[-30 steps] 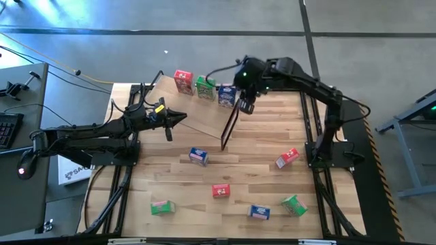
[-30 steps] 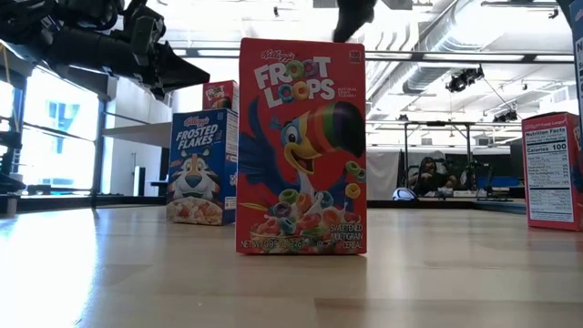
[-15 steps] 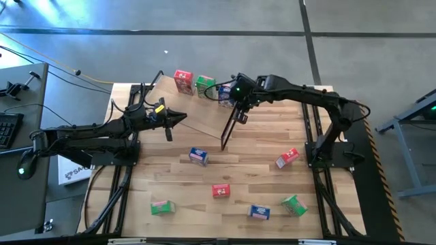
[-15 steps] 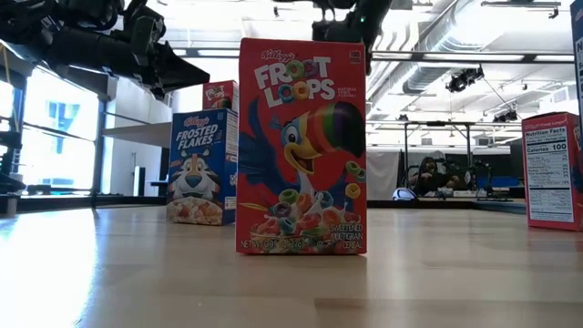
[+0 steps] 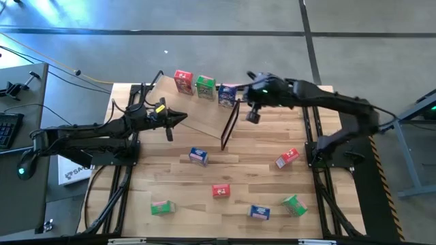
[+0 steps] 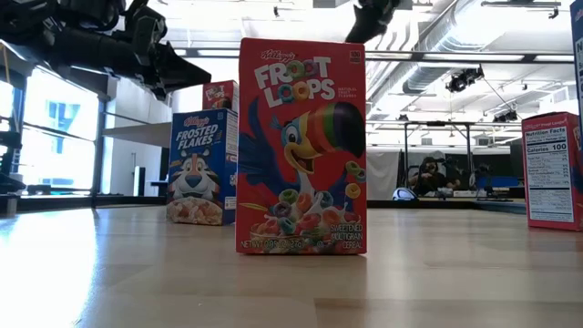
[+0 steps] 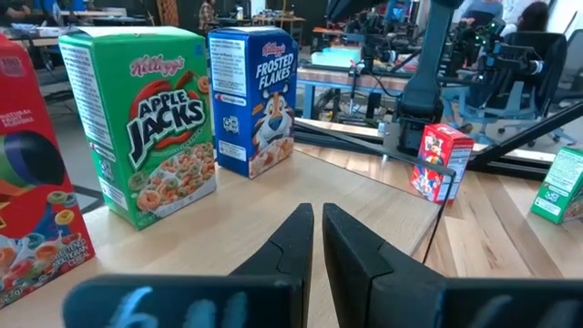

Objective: Stack cereal on shelf
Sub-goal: Put the top blue cereal box on the shelf aligned with the other blue cereal box

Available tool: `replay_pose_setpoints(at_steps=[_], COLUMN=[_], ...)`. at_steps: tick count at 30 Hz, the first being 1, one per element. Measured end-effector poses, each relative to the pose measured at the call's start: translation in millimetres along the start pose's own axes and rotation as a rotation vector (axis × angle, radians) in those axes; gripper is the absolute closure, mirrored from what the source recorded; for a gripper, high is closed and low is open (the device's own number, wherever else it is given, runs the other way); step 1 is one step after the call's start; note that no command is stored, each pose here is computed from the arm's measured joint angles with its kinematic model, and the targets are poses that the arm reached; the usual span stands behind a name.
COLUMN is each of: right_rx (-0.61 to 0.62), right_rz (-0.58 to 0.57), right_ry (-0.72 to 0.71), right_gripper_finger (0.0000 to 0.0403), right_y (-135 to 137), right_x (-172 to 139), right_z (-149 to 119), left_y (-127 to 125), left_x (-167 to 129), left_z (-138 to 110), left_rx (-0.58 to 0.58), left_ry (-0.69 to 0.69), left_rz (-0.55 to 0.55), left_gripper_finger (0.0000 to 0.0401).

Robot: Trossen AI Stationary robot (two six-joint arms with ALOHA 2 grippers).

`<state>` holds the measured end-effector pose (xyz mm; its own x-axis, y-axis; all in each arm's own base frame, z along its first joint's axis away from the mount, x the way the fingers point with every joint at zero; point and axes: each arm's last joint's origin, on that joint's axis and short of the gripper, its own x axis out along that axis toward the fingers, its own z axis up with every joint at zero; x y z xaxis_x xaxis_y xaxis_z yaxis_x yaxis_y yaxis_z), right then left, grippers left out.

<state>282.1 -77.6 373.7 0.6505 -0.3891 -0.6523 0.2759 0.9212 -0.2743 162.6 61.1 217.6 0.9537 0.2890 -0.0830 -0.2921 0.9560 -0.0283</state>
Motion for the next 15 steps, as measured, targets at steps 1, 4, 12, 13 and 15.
replay_pose_setpoints(at_steps=[1, 4, 12, 13, 15], right_rx=[0.005, 0.027, 0.089, 0.092, 0.097], right_rz=[0.007, 0.017, 0.046, 0.049, 0.054], right_ry=[-0.049, -0.186, -0.551, -0.579, -0.615], right_gripper_finger=[0.0403, 0.0403, 0.0403, 0.0403, 0.0403], right_y=[2, 12, 37, 39, 43], right_x=[0, 3, 5, 6, 8], right_z=[-11, -47, -119, -126, -139], left_y=[0, -1, -8, -10, -15], left_x=[0, 2, 8, 10, 12], left_z=[-1, -2, 9, 10, 13], left_rx=[0.0, -0.005, -0.006, 0.002, 0.004], left_ry=[0.004, 0.013, 0.073, 0.091, 0.114], left_rz=[-0.008, -0.031, -0.108, -0.122, -0.144], left_gripper_finger=[0.0382, 0.0382, 0.0382, 0.0382, 0.0382])
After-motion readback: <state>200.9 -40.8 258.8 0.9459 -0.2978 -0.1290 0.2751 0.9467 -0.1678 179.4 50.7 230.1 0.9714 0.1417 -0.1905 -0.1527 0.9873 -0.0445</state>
